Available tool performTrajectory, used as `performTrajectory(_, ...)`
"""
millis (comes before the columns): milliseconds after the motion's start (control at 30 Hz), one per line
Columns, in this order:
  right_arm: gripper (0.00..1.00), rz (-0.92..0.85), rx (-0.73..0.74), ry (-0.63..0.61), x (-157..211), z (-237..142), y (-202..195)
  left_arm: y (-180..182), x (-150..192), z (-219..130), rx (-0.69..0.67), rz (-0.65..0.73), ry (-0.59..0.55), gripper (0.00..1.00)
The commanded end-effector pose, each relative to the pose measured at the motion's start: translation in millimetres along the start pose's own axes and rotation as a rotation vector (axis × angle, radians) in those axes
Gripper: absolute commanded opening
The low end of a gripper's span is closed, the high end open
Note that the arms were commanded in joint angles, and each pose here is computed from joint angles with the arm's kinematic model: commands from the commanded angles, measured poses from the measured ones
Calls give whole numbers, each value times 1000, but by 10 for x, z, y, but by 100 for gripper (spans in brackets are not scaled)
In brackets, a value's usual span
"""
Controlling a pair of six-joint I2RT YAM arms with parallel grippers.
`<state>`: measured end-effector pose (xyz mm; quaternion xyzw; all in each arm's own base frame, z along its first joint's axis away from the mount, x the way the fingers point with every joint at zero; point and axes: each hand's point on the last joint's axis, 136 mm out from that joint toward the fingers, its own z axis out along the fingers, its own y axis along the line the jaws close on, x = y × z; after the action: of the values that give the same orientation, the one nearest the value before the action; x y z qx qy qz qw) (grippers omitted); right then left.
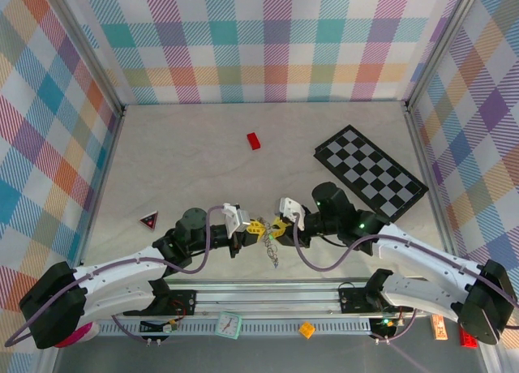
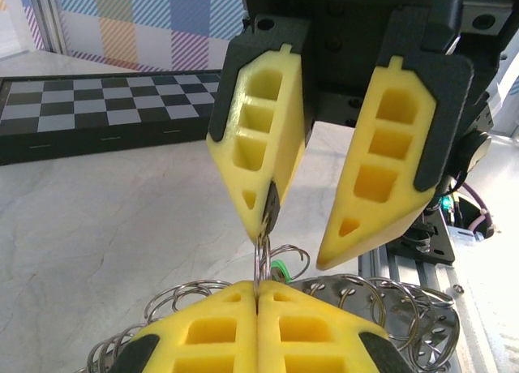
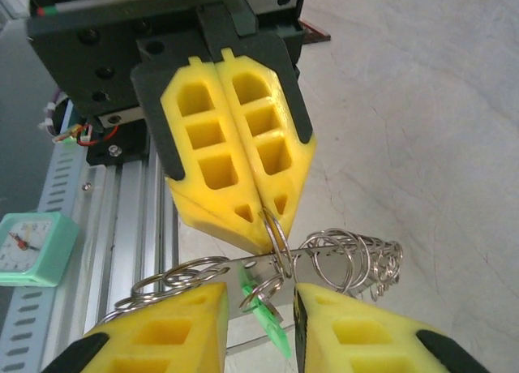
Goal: Put the keys on the keyring
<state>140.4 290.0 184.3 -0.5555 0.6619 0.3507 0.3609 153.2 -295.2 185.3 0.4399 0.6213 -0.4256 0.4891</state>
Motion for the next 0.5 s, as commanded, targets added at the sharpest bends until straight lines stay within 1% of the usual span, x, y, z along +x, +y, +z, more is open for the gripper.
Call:
performTrajectory(0, 25, -36, 14, 8, -82, -12, -16, -5, -277, 8, 1, 30, -72, 0)
performTrajectory(200, 13, -44, 13, 4, -103, -15, -1, -5, -274, 8, -1, 30, -71, 0)
performTrajectory(333, 10, -48, 7, 9, -97, -3, 8, -7, -279, 10, 1, 31, -72, 0)
performTrajectory(467, 4, -53, -19, 10, -113, 24, 50, -7, -296, 7, 0, 33, -78, 0)
